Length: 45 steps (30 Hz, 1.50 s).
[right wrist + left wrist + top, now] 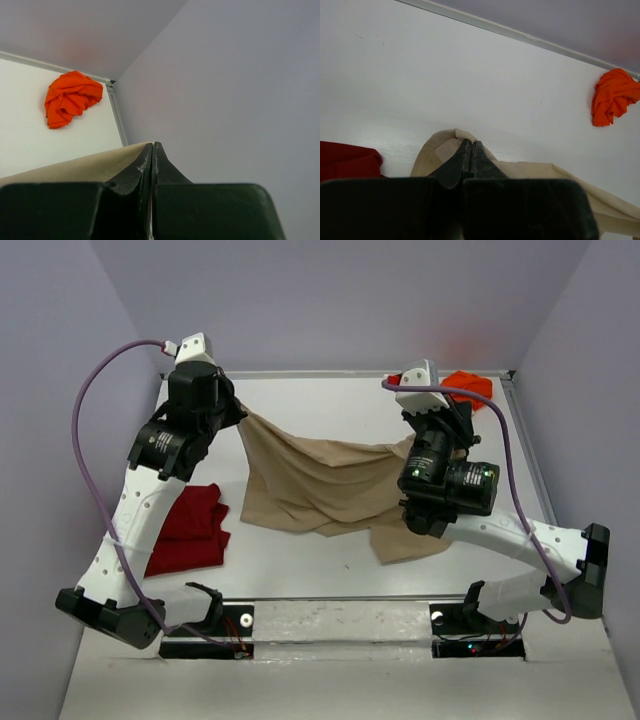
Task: Fold and stack the t-shirts
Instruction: Flatten out the tshirt
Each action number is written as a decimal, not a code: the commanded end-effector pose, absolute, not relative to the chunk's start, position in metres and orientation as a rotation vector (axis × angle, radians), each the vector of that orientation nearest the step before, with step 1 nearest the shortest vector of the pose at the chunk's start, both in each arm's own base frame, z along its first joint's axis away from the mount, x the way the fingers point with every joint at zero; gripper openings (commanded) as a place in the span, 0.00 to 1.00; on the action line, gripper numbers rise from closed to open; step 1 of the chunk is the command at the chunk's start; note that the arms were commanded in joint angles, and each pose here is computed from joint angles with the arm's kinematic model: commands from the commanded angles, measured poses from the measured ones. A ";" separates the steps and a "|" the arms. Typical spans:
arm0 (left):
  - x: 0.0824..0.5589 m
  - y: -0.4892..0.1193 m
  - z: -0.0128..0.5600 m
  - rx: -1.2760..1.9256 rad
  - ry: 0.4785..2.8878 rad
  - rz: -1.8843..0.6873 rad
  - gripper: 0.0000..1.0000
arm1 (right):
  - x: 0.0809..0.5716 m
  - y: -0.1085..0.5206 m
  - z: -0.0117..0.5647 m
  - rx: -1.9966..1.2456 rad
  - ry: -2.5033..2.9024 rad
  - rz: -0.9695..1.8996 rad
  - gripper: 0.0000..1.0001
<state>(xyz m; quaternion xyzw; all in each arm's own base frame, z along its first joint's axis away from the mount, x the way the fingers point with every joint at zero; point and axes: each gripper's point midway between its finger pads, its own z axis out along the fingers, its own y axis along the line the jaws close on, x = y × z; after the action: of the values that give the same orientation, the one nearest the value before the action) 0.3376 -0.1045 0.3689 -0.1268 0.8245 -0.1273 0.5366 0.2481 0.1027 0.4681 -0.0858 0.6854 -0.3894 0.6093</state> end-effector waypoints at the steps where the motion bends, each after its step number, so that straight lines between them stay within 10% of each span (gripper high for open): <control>1: 0.349 -0.101 0.371 -0.315 1.942 -0.252 0.00 | 0.230 0.057 0.489 0.000 1.569 -0.794 0.00; 10: 0.387 -0.108 0.372 -0.302 1.971 -0.177 0.00 | 0.240 0.067 0.482 -0.024 1.577 -0.844 0.00; 12: 0.402 -0.117 0.356 -0.289 2.014 -0.180 0.17 | 0.240 0.067 0.482 -0.022 1.580 -0.841 0.00; 14: 0.424 -0.124 0.336 -0.267 2.074 -0.173 0.70 | 0.239 0.067 0.480 -0.024 1.583 -0.841 0.00; 19: 0.467 -0.126 0.316 -0.286 2.121 -0.079 0.99 | 0.237 0.063 0.481 -0.014 1.589 -0.827 0.00; 45: 0.282 -0.275 0.379 0.098 1.879 -0.710 0.99 | 0.257 0.095 0.467 -0.064 1.606 -0.881 0.00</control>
<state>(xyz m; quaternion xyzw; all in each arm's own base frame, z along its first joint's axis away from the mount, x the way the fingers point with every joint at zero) 0.2658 -0.2583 0.3748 0.0719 0.8018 -0.2874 0.5190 0.2775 0.1330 0.4517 -0.1027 0.6835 -0.4324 0.5790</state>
